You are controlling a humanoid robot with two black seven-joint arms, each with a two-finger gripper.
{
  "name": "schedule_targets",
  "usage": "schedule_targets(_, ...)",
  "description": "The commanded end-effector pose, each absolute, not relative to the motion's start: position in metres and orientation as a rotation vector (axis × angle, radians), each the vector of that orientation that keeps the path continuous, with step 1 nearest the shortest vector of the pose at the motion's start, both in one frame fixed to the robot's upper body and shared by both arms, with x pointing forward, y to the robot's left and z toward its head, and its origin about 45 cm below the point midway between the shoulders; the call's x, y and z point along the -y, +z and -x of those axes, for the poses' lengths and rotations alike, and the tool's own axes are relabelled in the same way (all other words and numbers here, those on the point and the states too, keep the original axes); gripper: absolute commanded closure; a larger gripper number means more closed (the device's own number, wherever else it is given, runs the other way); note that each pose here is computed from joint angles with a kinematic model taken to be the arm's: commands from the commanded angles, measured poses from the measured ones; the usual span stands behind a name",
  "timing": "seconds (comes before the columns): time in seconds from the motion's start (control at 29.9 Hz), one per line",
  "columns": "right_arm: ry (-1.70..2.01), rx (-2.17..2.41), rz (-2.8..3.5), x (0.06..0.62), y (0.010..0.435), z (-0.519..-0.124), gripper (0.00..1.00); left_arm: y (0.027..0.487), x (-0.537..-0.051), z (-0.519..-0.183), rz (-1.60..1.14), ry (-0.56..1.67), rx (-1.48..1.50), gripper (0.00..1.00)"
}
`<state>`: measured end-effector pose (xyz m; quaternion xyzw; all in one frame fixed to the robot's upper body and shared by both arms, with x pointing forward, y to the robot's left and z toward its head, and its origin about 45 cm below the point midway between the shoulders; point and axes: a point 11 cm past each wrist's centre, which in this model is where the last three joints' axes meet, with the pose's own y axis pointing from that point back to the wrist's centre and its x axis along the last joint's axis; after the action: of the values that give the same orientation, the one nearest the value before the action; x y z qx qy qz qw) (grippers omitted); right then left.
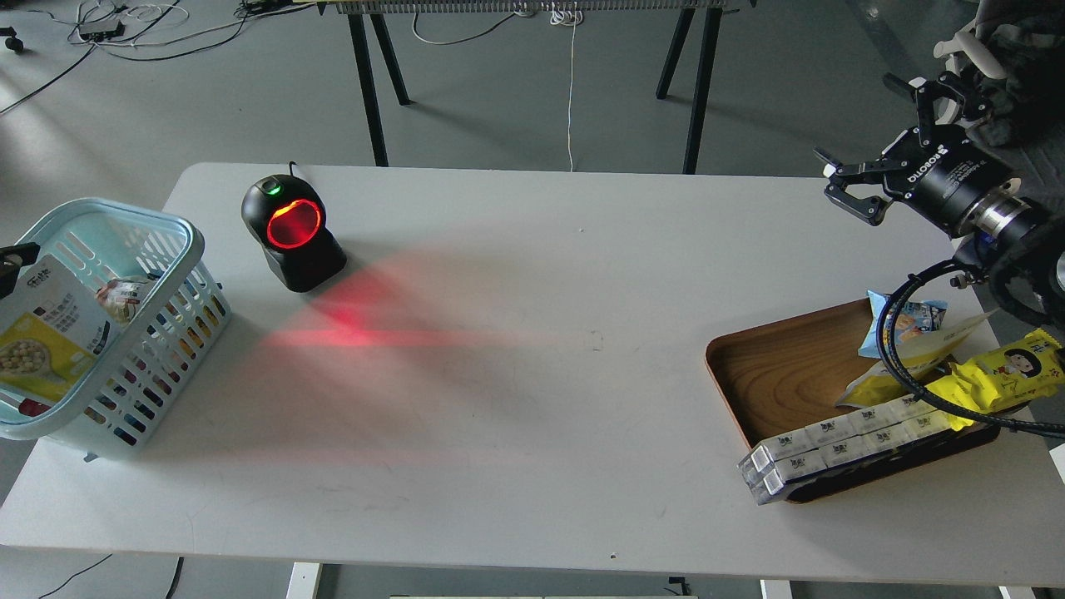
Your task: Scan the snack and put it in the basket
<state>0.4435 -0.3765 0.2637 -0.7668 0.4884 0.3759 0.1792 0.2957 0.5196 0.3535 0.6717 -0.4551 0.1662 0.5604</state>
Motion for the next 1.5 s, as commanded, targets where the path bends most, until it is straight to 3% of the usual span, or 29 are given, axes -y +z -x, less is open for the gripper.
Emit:
schedule_targets(0.0,1.055,-1.375,2.172,0.375,0.267,-0.445,0.0,0.382,-0.512,-0.31,-1.544,0.48,1.145,0.01)
schedule_targets(0.17,1.038,-1.354,2.186,0.371,0.275,-0.448,0.0,0.425,-0.486,-0.334,-1.374,0.661,1.215,0.01)
schedule_targets(0.33,1.035,-1.319,2.204,0.36,0.28,-0.449,0.0,0.436,-0.444,-0.368,-1.107,0.854,1.145,0.01)
schedule_targets(0.67,1.019,-1.271,2.223,0.346,0.295,-0.452,0.0,0.422,-0.358,-0.448,-0.383,1.121,0.702,0.01)
schedule_targets(0.9,0.991,-1.275,2.226,0.35,0.305,-0.456,0.0,0.399,-0.329,-0.48,0.018,1.225,0.248,0.01)
schedule_targets(1.24,1.006,-1.368,2.199,0.38,0.29,-0.441,0.0,0.37,-0.304,-0.493,0.35,1.274,-0.213,0.01)
schedule_targets(1.47,1.028,-1.365,2.208,0.376,0.284,-0.441,0.0,0.371,-0.306,-0.493,0.416,1.28,-0.293,0.01)
